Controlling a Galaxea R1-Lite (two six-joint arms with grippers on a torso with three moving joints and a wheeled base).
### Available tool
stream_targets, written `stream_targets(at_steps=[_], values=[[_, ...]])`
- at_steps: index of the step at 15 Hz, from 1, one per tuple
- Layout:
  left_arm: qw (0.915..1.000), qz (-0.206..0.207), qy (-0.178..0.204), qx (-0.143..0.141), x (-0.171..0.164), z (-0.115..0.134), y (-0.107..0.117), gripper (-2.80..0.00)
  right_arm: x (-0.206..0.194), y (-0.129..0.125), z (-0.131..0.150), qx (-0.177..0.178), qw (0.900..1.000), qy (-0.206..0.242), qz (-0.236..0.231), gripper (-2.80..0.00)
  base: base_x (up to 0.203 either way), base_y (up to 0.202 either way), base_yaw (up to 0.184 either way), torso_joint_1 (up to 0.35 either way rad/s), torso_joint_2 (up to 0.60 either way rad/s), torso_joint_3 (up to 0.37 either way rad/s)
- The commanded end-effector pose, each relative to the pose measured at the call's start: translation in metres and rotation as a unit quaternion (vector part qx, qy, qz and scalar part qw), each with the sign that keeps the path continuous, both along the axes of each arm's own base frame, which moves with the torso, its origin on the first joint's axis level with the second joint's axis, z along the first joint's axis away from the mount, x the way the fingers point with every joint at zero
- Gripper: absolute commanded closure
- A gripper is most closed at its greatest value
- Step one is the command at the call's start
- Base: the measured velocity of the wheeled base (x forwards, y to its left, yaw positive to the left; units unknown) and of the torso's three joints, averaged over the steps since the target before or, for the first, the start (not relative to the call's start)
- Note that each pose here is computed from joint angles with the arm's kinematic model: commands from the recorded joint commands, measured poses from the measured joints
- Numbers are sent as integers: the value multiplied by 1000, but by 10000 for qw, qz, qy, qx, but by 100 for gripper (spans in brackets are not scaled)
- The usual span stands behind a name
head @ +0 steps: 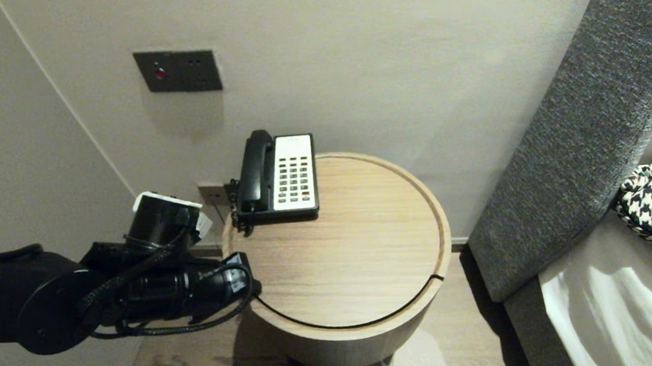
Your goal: Open the nightstand drawer
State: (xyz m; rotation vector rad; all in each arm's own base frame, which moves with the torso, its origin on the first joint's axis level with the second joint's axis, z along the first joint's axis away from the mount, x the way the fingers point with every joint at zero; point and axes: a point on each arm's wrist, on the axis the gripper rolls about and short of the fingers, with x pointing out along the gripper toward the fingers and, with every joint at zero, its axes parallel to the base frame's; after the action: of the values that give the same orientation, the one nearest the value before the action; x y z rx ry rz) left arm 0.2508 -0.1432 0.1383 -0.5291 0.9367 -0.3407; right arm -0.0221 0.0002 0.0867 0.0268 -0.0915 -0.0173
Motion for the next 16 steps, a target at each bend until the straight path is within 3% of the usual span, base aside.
stream_targets(at_steps=[1, 5, 11, 16], values=[[9999, -139, 33, 19, -12, -2, -2, 0, 3, 0, -11, 5, 9998, 204, 1, 0, 0, 0, 0, 0, 0, 0], [9982, -510, 153, 281, -41, -15, 4, 0, 3, 0, -11, 5, 9998, 204, 1, 0, 0, 0, 0, 0, 0, 0], [9949, -955, 122, 309, -74, -16, 2, 0, 3, 0, -11, 5, 9998, 204, 1, 0, 0, 0, 0, 0, 0, 0], [9905, -1372, 55, 91, -93, -9, 3, 0, 3, 0, -11, 5, 9998, 204, 1, 0, 0, 0, 0, 0, 0, 0]])
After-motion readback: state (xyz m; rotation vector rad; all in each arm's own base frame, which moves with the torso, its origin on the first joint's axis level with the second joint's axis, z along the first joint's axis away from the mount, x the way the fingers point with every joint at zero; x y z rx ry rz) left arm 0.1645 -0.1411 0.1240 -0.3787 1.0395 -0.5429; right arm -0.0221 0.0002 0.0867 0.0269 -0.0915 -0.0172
